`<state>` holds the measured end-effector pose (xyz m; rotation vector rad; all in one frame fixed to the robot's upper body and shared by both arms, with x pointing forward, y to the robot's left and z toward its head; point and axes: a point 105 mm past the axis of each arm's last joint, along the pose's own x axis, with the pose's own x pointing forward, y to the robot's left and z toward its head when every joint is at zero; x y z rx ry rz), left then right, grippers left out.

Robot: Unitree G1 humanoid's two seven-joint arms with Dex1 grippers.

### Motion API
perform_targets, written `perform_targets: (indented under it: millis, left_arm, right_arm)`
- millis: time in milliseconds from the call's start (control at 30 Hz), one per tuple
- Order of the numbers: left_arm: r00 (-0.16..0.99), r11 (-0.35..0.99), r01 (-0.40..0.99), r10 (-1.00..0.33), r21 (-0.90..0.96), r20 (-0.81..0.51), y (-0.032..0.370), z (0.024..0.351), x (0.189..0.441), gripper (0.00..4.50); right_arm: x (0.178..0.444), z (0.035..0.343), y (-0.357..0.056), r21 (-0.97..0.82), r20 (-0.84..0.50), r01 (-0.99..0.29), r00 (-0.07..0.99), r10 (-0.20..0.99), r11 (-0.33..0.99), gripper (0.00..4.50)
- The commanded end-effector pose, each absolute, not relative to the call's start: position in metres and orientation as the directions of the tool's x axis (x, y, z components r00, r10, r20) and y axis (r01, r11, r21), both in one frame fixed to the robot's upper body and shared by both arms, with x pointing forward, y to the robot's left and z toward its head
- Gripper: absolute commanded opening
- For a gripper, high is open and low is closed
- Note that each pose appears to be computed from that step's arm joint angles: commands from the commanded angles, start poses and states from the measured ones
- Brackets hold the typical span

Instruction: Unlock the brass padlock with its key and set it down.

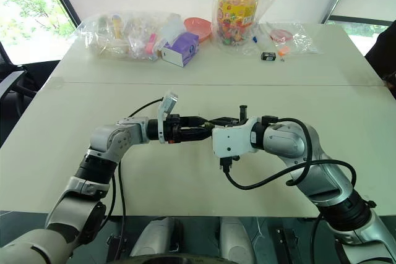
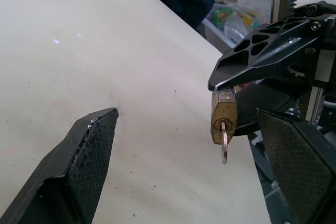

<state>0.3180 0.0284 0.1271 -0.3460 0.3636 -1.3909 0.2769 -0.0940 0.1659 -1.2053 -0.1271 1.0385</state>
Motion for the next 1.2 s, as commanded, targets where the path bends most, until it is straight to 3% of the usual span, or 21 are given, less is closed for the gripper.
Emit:
perform_targets:
  millis: [33, 233, 433, 567, 667, 733, 800, 1033, 1067, 1200]
  left_arm:
    - [0.138, 0.138, 0.903, -0.99, -0.407, -0.028, 0.025, 0.135, 0.322, 3.06]
    - [0.14, 0.135, 0.901, -0.99, -0.413, -0.017, 0.027, 0.137, 0.324, 0.07]
    - [0.133, 0.131, 0.904, -0.991, -0.406, -0.025, 0.032, 0.138, 0.322, 0.02]
    - [0.132, 0.127, 0.909, -0.991, -0.396, -0.015, 0.036, 0.145, 0.322, 0.0]
    - [0.136, 0.139, 0.918, -0.99, -0.371, -0.033, 0.04, 0.143, 0.322, 0.0]
    - [0.136, 0.141, 0.921, -0.99, -0.363, -0.04, 0.042, 0.141, 0.322, 0.0]
    - [0.114, 0.122, 0.929, -0.992, -0.35, -0.046, 0.043, 0.141, 0.318, 0.0]
    - [0.057, 0.058, 0.932, -0.998, -0.357, -0.014, 0.039, 0.149, 0.309, 0.0]
    - [0.054, 0.055, 0.932, -0.998, -0.358, -0.012, 0.039, 0.15, 0.308, 0.0]
    - [0.053, 0.049, 0.932, -0.999, -0.359, 0.001, 0.037, 0.154, 0.309, 0.0]
  right_arm:
    - [0.271, 0.181, -0.087, -0.845, -0.379, -0.533, 0.562, 0.735, -0.029, 0.69]
    - [0.27, 0.179, -0.087, -0.842, -0.386, -0.539, 0.563, 0.73, -0.029, 0.69]
    - [0.27, 0.178, -0.087, -0.83, -0.392, -0.557, 0.558, 0.732, -0.019, 0.69]
    - [0.27, 0.175, -0.089, -0.796, -0.4, -0.605, 0.551, 0.733, 0.021, 2.66]
    - [0.271, 0.18, -0.108, -0.724, -0.372, -0.668, 0.59, 0.716, 0.174, 4.24]
    - [0.27, 0.185, -0.112, -0.686, -0.343, -0.684, 0.605, 0.719, 0.249, 4.41]
    - [0.273, 0.197, -0.118, -0.607, -0.267, -0.694, 0.636, 0.724, 0.386, 3.93]
    - [0.28, 0.198, -0.108, -0.449, -0.167, -0.703, 0.672, 0.722, 0.551, 0.36]
    - [0.281, 0.196, -0.107, -0.44, -0.165, -0.704, 0.674, 0.72, 0.558, 0.09]
    - [0.285, 0.187, -0.099, -0.407, -0.16, -0.704, 0.682, 0.714, 0.581, 0.09]
